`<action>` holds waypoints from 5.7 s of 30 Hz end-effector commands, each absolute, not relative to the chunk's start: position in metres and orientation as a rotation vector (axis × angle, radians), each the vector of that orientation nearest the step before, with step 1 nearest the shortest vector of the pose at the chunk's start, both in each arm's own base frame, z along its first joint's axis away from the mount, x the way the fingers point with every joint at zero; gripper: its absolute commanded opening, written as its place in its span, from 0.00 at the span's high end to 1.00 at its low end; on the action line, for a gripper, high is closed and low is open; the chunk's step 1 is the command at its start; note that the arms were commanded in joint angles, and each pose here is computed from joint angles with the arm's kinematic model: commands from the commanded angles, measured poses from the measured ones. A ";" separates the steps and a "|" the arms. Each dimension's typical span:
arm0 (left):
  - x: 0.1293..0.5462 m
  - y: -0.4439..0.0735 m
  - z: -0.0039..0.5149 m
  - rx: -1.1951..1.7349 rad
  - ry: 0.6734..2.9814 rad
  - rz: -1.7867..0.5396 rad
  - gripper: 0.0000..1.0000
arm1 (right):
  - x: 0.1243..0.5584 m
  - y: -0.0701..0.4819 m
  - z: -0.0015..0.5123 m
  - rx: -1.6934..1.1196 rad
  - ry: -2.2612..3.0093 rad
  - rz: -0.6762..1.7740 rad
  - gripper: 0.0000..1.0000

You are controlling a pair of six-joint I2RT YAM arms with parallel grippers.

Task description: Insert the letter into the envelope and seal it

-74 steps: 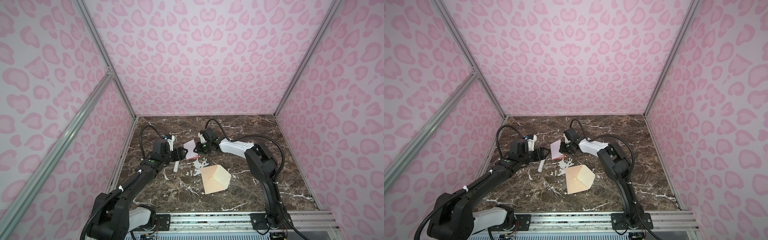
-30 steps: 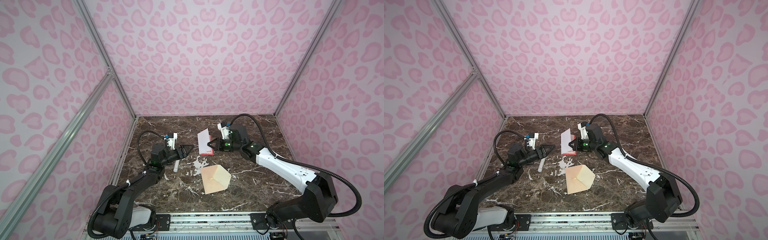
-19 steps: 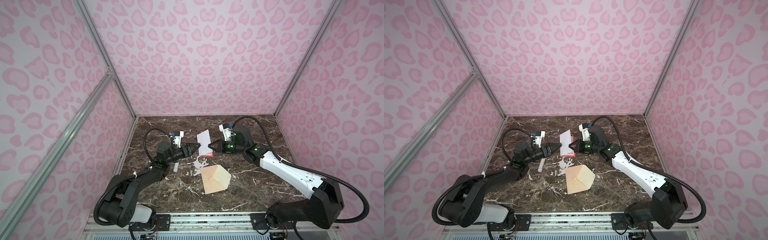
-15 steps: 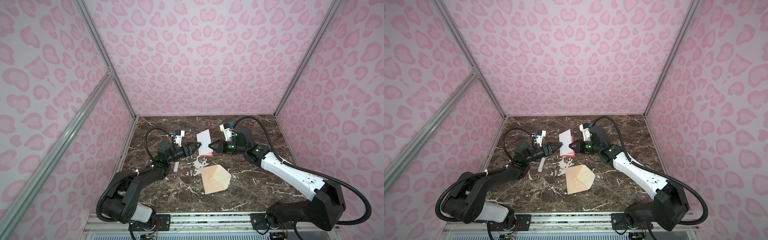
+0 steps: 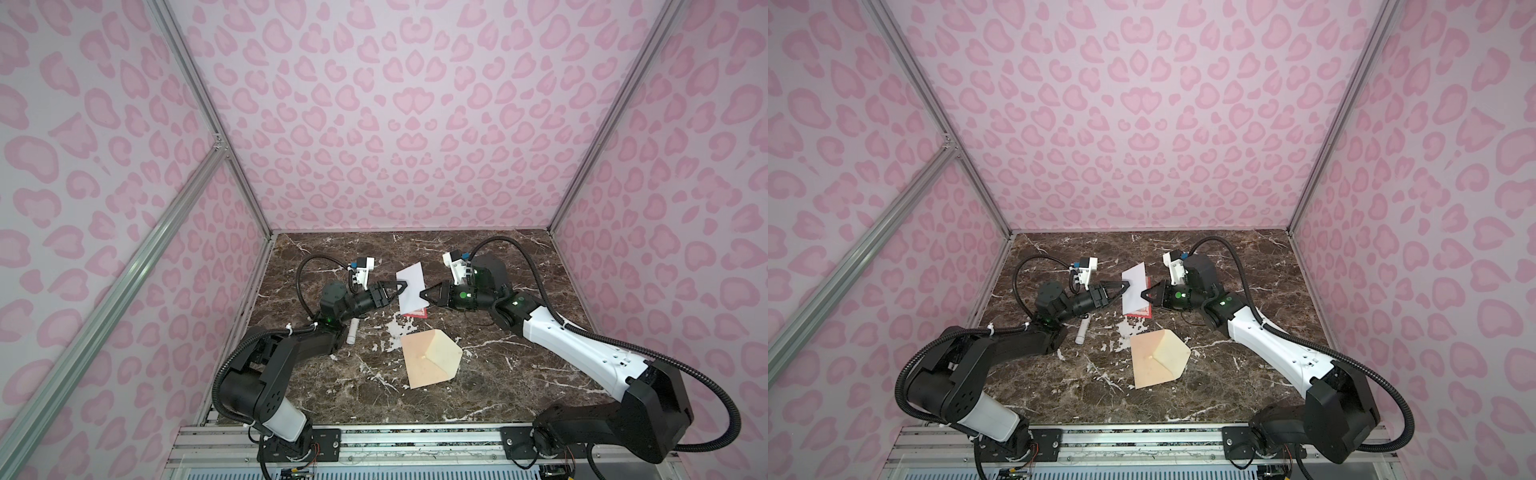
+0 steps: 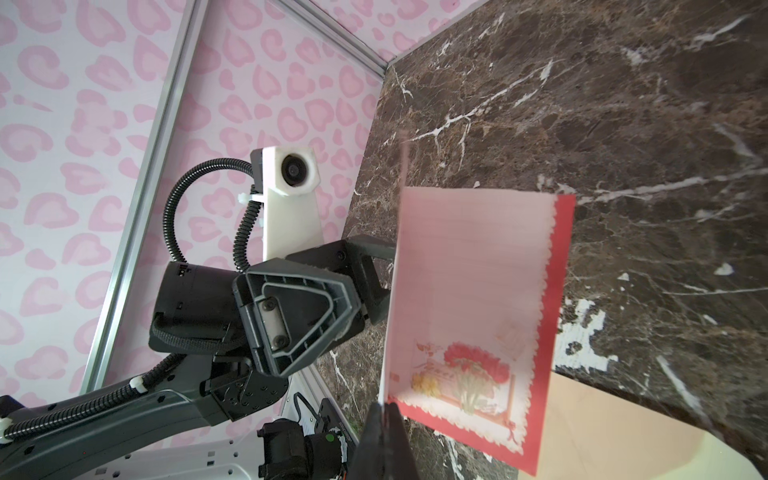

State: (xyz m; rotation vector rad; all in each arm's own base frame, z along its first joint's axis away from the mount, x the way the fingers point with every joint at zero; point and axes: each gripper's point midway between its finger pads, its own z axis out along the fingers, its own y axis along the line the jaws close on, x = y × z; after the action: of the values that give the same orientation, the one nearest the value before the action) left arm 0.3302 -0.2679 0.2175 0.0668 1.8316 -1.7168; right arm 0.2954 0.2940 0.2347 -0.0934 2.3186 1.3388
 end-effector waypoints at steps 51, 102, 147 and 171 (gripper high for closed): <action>0.294 -0.289 0.253 0.302 1.756 -1.822 0.96 | 0.274 0.286 0.248 -0.402 1.979 1.510 0.39; 0.283 -0.281 0.258 0.349 1.782 -1.664 0.46 | 0.264 0.283 0.234 -0.322 2.113 1.486 1.00; 0.214 -0.272 0.112 0.011 2.560 -0.947 0.42 | 0.211 0.187 0.091 -0.096 2.646 0.908 1.00; 0.215 -0.280 0.070 -0.047 2.688 -0.972 0.41 | 0.216 0.192 0.058 -0.084 2.775 0.998 1.00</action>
State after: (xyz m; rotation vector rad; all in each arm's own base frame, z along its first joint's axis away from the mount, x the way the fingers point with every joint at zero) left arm 0.2131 -0.2744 0.0677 -0.0558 2.7046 -0.9278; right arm 0.2158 0.1912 0.0608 -0.0669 2.7774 0.9868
